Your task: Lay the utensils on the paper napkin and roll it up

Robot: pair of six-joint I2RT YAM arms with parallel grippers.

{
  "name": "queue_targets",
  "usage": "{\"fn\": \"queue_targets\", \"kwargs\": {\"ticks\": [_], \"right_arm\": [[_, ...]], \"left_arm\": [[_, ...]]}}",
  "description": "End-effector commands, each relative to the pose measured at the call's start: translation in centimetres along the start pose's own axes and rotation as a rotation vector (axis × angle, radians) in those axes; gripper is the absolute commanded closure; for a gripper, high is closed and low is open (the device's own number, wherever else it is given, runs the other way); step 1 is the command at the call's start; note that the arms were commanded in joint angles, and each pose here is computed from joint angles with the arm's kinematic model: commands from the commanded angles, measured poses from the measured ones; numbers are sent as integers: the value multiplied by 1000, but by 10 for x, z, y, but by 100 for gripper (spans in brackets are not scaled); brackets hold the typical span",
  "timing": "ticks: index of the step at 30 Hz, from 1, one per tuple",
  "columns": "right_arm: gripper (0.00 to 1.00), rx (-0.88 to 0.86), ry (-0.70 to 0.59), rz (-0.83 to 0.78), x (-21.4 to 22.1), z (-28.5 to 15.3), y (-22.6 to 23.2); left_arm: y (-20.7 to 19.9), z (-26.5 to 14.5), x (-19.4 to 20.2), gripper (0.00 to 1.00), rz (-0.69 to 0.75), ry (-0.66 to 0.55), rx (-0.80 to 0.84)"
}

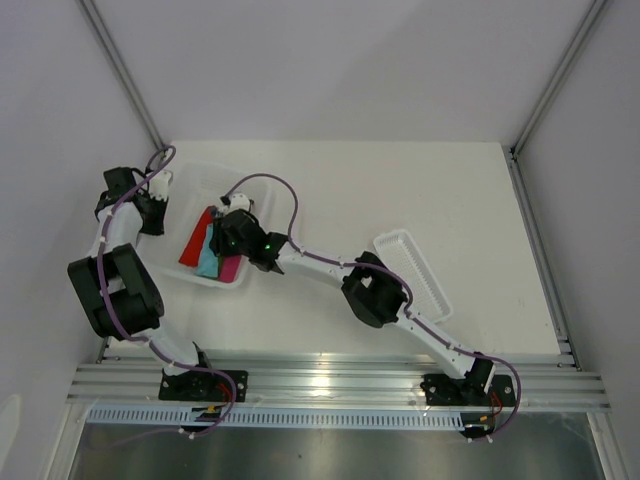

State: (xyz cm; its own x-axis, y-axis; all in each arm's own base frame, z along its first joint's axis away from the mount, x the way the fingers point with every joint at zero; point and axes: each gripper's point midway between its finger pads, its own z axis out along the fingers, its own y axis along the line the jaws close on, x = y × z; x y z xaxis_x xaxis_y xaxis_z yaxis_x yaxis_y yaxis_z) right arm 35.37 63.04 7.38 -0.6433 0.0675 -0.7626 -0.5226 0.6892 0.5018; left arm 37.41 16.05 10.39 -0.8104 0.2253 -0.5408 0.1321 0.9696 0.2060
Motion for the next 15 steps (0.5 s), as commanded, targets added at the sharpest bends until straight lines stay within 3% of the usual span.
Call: {"fn": "queue_targets", "kwargs": {"ticks": [1, 15], "right_arm": [[59, 65, -33, -35, -26, -21, 6], [58, 100, -84, -125, -36, -29, 14]], "left_arm": [[41, -3, 16, 99, 69, 92, -160], [43, -5, 14, 99, 76, 82, -164]]}}
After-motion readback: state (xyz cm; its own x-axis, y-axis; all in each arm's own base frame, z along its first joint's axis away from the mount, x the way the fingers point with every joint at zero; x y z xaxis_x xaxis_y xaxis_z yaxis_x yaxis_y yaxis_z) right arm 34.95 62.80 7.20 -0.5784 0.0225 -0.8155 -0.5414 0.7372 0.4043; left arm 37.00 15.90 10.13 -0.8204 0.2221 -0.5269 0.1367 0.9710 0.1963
